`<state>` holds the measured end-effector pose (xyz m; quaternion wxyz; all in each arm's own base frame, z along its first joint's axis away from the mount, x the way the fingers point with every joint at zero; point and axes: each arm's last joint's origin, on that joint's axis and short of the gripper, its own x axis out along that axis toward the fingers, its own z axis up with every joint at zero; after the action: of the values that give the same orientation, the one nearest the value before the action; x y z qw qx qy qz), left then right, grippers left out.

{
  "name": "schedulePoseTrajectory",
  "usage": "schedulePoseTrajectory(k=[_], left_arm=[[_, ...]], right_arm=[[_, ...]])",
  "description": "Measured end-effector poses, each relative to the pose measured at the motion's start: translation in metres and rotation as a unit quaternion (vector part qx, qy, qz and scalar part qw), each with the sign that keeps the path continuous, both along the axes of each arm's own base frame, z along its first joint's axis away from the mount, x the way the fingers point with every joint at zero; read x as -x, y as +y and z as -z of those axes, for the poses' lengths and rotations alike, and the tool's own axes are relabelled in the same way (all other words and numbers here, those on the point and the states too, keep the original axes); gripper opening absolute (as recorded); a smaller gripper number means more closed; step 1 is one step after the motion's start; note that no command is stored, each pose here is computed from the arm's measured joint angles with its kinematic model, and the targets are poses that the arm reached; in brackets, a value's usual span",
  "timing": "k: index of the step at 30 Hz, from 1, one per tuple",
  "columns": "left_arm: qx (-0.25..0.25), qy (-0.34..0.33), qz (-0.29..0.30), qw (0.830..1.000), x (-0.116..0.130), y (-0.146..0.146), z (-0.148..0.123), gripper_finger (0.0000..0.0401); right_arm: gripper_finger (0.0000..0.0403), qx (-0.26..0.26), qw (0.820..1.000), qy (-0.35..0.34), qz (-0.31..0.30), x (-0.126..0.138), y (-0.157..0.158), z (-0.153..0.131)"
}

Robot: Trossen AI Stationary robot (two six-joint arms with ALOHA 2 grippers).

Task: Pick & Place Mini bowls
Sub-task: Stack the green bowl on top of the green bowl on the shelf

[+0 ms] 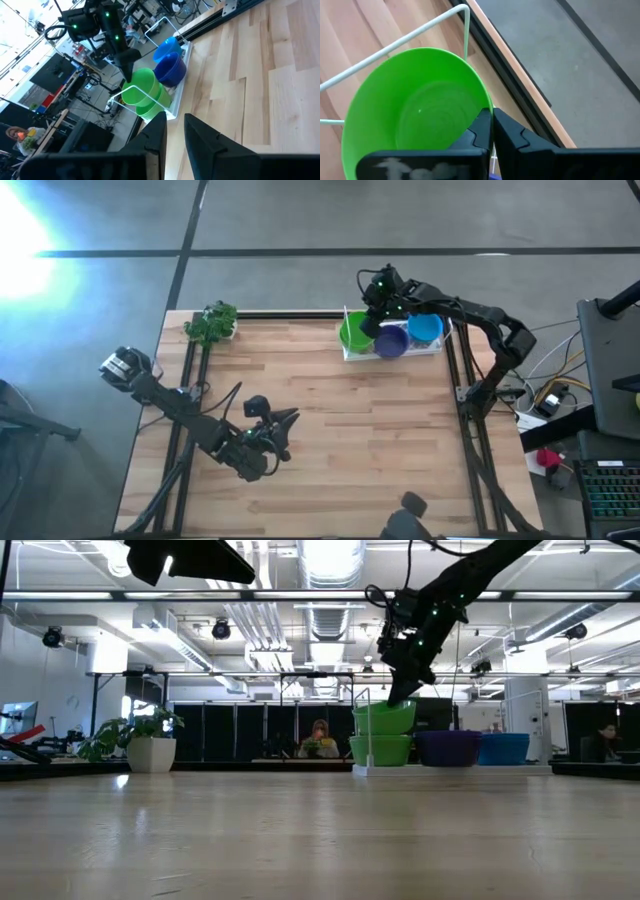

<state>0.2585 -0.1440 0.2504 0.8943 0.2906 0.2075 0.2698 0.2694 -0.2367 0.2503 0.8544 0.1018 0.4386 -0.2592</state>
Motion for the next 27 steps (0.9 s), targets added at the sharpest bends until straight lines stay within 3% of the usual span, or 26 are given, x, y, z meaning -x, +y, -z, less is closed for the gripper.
schedulePoseTrajectory(k=[6,20,27], left_arm=[[0.0,0.0,0.0,1.0,0.0,0.0,-0.0001,0.0064],[0.0,0.0,0.0,1.0,0.0,0.0,-0.0001,0.0064],[0.0,0.0,0.0,1.0,-0.0001,0.0,-0.0002,0.0064]], right_arm=[[0.0016,-0.002,1.0,0.004,-0.002,-0.0013,-0.0008,0.0031],[0.0113,0.006,1.0,0.005,-0.009,0.0001,0.0002,-0.0001],[0.0097,0.02,0.999,0.021,0.041,0.0024,-0.0015,-0.0005]])
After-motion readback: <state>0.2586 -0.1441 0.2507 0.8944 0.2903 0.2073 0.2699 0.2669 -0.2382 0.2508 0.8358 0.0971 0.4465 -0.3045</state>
